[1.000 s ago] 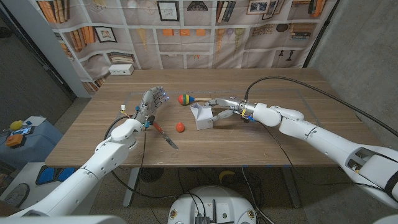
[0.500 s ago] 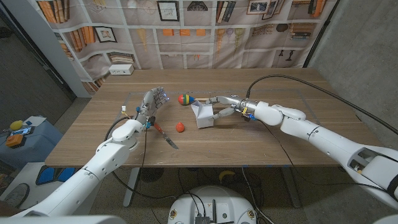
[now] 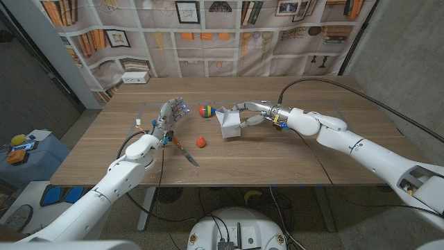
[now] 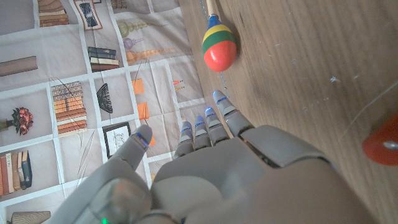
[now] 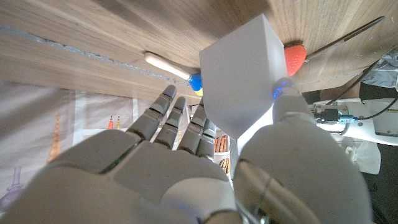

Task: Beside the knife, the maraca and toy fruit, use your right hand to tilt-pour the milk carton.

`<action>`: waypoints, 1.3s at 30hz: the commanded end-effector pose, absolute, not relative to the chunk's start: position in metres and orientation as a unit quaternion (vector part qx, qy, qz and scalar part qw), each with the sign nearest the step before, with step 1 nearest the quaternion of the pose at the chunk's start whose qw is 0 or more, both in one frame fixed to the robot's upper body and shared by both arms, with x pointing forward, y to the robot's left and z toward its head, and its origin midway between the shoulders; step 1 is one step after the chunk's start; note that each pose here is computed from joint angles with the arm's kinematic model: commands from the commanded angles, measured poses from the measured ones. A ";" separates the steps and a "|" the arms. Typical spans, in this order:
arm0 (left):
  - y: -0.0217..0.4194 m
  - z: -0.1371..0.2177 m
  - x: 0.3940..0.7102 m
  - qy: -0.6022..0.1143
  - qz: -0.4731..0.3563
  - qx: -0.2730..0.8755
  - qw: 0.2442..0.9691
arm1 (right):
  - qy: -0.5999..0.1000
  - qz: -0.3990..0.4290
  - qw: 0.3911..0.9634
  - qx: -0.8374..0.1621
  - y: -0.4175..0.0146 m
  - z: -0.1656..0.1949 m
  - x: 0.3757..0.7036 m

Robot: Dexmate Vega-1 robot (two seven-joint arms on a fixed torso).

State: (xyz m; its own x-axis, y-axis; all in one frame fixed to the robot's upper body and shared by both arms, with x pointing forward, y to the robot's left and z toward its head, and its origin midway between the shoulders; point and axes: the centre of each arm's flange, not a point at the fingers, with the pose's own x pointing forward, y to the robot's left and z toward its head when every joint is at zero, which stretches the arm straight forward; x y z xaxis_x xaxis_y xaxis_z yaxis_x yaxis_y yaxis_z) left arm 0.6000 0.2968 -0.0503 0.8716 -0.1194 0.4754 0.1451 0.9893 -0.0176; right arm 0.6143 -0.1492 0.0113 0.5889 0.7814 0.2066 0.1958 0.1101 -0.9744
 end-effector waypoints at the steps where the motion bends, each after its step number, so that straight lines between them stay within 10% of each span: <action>1: 0.297 -0.053 0.597 -0.248 -0.066 -0.029 0.966 | -0.376 0.211 0.611 -0.664 -0.154 0.034 0.599; 39: 0.300 -0.055 0.593 -0.252 -0.067 -0.031 0.965 | -0.300 0.169 0.495 -0.798 -0.138 0.097 0.557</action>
State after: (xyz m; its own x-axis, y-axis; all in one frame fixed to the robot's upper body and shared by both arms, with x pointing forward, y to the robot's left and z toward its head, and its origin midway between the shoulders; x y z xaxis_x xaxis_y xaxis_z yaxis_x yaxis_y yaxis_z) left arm 0.5938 0.2993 -0.0555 0.8656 -0.1095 0.4886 0.1410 0.9896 -0.0281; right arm 0.5655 -0.1457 0.0832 0.7241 0.6868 0.0629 0.2979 -0.2292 -0.9267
